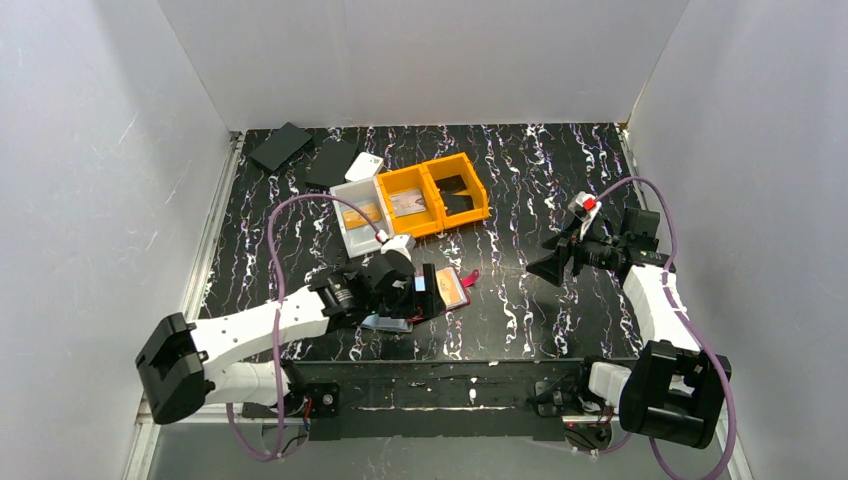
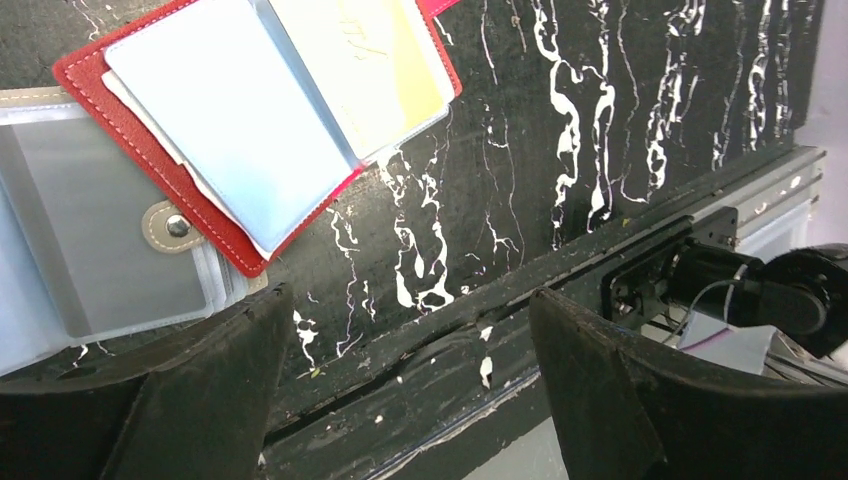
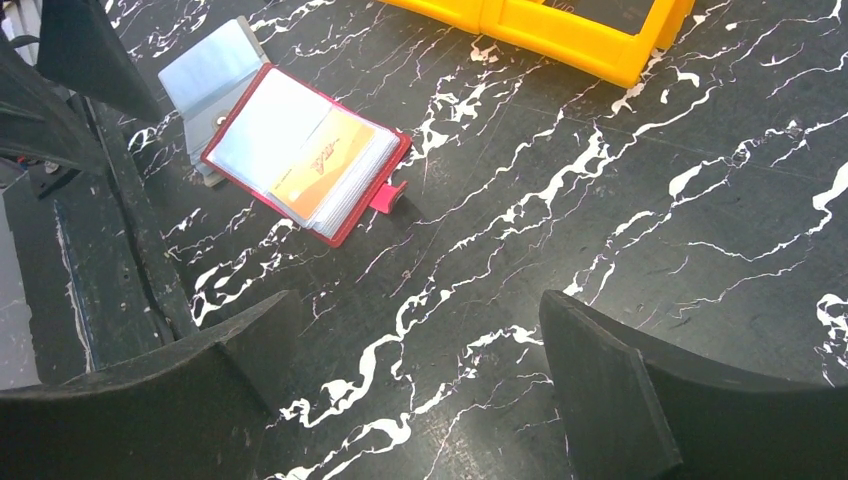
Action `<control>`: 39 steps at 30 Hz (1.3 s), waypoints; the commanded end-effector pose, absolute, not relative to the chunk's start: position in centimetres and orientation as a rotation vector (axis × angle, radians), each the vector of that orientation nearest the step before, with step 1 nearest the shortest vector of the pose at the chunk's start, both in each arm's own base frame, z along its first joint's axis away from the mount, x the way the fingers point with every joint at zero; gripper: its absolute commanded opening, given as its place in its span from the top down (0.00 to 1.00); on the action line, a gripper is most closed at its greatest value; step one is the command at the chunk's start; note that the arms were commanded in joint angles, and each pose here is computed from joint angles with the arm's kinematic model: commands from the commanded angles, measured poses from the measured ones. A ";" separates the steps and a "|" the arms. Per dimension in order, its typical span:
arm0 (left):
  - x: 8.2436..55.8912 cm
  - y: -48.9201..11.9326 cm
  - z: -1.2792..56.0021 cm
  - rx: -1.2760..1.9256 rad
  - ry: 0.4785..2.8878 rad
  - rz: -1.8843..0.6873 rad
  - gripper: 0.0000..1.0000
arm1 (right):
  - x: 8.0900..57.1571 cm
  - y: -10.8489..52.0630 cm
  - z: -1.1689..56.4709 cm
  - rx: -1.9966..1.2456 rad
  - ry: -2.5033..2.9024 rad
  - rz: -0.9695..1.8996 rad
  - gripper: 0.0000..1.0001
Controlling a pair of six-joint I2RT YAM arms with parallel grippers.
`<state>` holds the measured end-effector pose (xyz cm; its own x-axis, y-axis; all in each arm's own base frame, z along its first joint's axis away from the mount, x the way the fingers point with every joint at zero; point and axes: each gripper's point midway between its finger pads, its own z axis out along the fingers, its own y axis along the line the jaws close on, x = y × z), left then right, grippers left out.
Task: Take the credit cards out of the card holder
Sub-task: Remove the credit card from the card holder.
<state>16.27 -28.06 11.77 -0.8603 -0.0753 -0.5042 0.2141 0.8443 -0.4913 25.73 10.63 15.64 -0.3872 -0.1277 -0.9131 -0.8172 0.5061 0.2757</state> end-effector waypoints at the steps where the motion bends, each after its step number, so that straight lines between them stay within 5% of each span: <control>1: 17.2 -28.7 11.8 0.053 2.515 -0.674 0.16 | 26.5 10.3 16.7 -0.807 1.805 0.914 0.02; 19: 18.5 -30.3 9.7 0.160 2.593 -0.440 0.27 | 27.4 12.1 14.7 -0.864 1.951 0.828 0.07; 29: 18.4 -27.5 11.2 0.244 2.438 -0.486 0.36 | 26.2 20.1 12.9 -1.169 2.104 0.508 0.57; 39: 17.3 -22.1 9.7 0.083 2.409 -0.419 0.38 | 25.6 24.8 8.0 -1.175 2.244 0.373 0.70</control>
<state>16.82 -24.47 10.00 -0.7940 -0.0065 -0.6079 0.2321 0.9209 -0.3130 22.88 24.48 7.59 -0.3897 -0.7042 -0.5935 -0.8888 0.4564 0.0421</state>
